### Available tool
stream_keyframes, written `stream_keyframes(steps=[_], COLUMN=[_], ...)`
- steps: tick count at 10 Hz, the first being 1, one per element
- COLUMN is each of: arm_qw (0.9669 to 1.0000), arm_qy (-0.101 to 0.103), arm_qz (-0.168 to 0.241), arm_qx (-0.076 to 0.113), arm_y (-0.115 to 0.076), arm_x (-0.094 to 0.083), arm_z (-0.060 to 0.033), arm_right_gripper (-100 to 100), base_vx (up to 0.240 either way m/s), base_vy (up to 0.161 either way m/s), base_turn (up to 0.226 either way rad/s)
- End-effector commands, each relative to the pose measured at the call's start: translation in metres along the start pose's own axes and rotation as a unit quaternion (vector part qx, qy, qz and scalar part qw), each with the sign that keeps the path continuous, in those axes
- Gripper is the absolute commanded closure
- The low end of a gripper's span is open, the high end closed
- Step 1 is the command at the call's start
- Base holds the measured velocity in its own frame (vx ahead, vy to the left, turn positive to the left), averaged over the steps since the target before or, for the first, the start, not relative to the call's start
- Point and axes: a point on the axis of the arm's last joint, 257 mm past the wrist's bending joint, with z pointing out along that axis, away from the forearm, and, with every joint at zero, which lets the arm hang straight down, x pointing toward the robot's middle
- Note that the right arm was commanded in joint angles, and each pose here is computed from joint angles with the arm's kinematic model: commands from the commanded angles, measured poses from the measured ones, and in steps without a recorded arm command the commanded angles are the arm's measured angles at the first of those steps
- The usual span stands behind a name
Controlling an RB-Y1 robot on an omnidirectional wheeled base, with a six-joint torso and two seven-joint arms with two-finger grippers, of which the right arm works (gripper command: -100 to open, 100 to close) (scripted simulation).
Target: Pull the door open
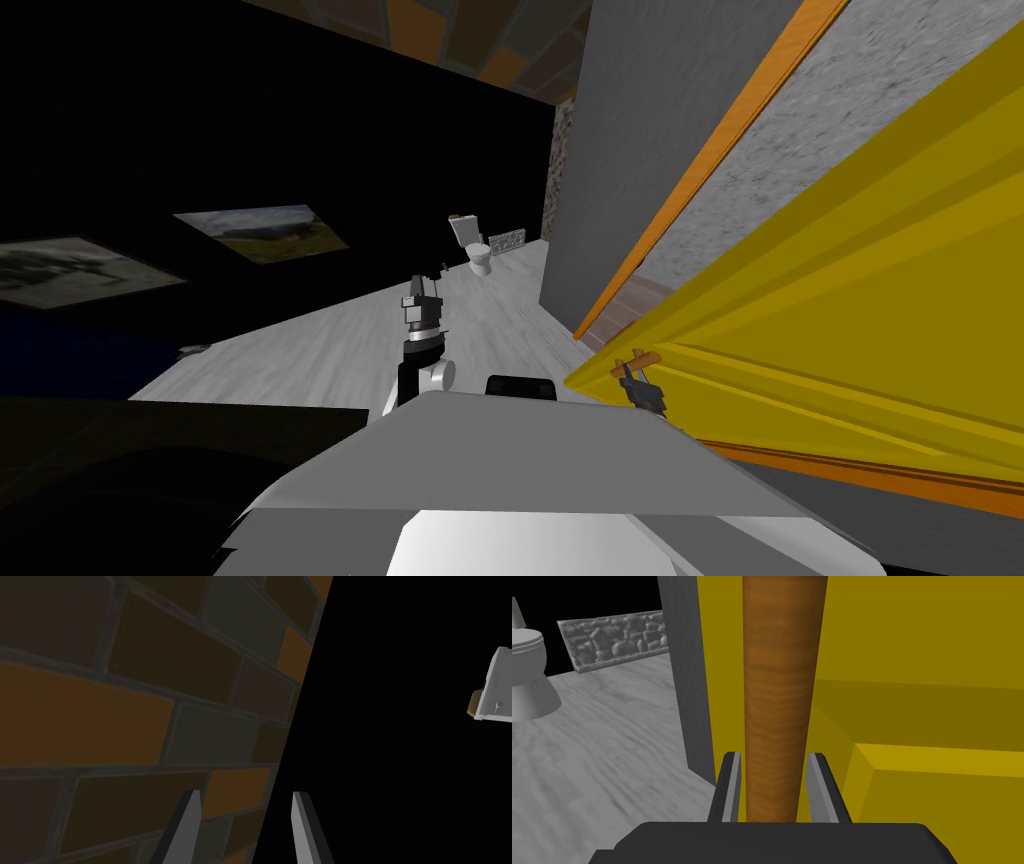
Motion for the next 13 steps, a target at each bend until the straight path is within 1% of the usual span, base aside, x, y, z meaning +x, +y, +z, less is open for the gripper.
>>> stream_keyframes(steps=[1, 3, 4, 5, 6, 10, 12, 13], arm_qw=[0.9999, 0.9994, 0.9996, 0.9991, 0.9989, 0.9965, 0.9952, 0.9954], arm_qy=[-0.001, -0.002, 0.000, -0.002, -0.002, -0.002, -0.002, -0.001], arm_qz=[-0.001, -0.001, -0.001, -0.001, -0.001, -0.001, -0.001, 0.000], arm_qx=[0.015, 0.034, 0.028, 0.043, 0.047, 0.084, 0.098, 0.095], arm_y=[-0.006, -0.016, -0.013, -0.021, -0.023, -0.040, -0.047, -0.048], arm_x=[-0.001, -0.001, 0.000, -0.002, -0.002, -0.001, -0.001, 0.000], arm_z=[-0.0068, -0.0127, -0.0089, -0.0143, -0.0155, -0.0271, -0.0320, -0.0291], arm_right_gripper=[100, 100, 100, 100, 100, 100, 100, 100], base_vx=[-0.209, -0.212, -0.096, -0.153, -0.207, -0.184, -0.197, -0.094], base_vy=[-0.005, -0.015, -0.006, -0.021, -0.047, -0.060, -0.066, -0.019], base_turn=[0.044, 0.022, 0.012, 0.060, 0.061, 0.059, 0.054, 0.026])
